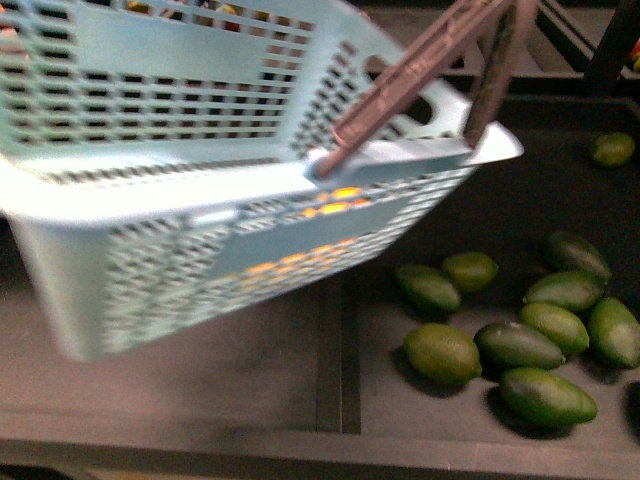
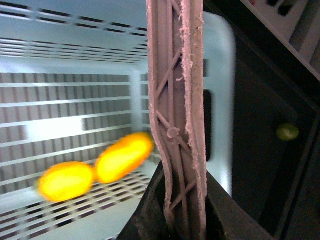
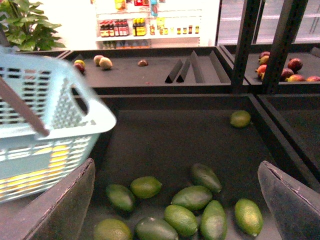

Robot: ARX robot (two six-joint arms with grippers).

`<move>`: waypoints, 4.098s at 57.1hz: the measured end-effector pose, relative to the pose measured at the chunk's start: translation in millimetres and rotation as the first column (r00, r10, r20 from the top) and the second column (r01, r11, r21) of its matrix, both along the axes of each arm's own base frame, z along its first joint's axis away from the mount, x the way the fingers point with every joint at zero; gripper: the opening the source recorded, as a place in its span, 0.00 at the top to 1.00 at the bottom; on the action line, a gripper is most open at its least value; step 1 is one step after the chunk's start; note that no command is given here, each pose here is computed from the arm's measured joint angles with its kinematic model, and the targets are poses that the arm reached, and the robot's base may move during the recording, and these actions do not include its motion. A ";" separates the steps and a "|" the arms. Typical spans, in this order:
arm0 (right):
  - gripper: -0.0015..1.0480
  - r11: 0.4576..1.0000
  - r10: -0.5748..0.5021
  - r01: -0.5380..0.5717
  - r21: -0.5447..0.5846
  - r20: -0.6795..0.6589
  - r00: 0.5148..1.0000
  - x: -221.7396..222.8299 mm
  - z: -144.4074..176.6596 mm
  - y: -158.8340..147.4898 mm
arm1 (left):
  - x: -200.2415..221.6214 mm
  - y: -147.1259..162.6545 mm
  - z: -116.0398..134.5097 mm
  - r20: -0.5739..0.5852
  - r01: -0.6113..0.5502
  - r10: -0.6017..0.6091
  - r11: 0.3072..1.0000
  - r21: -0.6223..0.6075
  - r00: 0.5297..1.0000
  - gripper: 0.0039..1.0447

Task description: Pick lemon and mango into basket

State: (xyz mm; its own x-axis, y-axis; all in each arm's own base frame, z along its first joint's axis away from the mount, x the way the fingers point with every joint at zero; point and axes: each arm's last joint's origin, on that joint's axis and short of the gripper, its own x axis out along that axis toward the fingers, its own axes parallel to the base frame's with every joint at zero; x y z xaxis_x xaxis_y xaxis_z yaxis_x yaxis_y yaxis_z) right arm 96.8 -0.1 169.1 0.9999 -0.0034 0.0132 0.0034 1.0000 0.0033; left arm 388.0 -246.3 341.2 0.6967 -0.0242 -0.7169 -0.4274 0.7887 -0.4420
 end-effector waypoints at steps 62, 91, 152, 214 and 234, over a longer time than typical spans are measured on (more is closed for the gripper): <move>0.08 1.000 0.001 -0.001 0.000 0.000 1.000 0.0 0.0 0.0 | 173.9 132.9 -107.8 0.035 -0.515 0.590 0.732 -0.447 0.807 0.93; 0.08 1.000 0.003 -0.003 0.000 0.000 1.000 0.0 0.0 0.1 | 141.5 120.5 -155.4 -0.131 -0.544 0.537 0.751 -0.375 0.833 0.93; 0.08 1.000 0.003 -0.003 0.000 0.000 1.000 0.0 0.0 0.1 | -34.3 168.9 -105.3 0.532 0.032 -0.133 0.980 0.194 0.836 0.42; 0.08 1.000 0.003 -0.003 0.000 0.000 1.000 0.0 0.0 0.1 | -235.1 245.7 -178.8 0.569 -0.011 -0.424 0.796 0.606 0.704 0.97; 0.08 1.000 0.003 -0.003 0.000 0.000 1.000 0.0 0.0 0.1 | -255.4 245.8 -172.2 0.585 -0.025 -0.424 0.796 0.605 0.691 0.97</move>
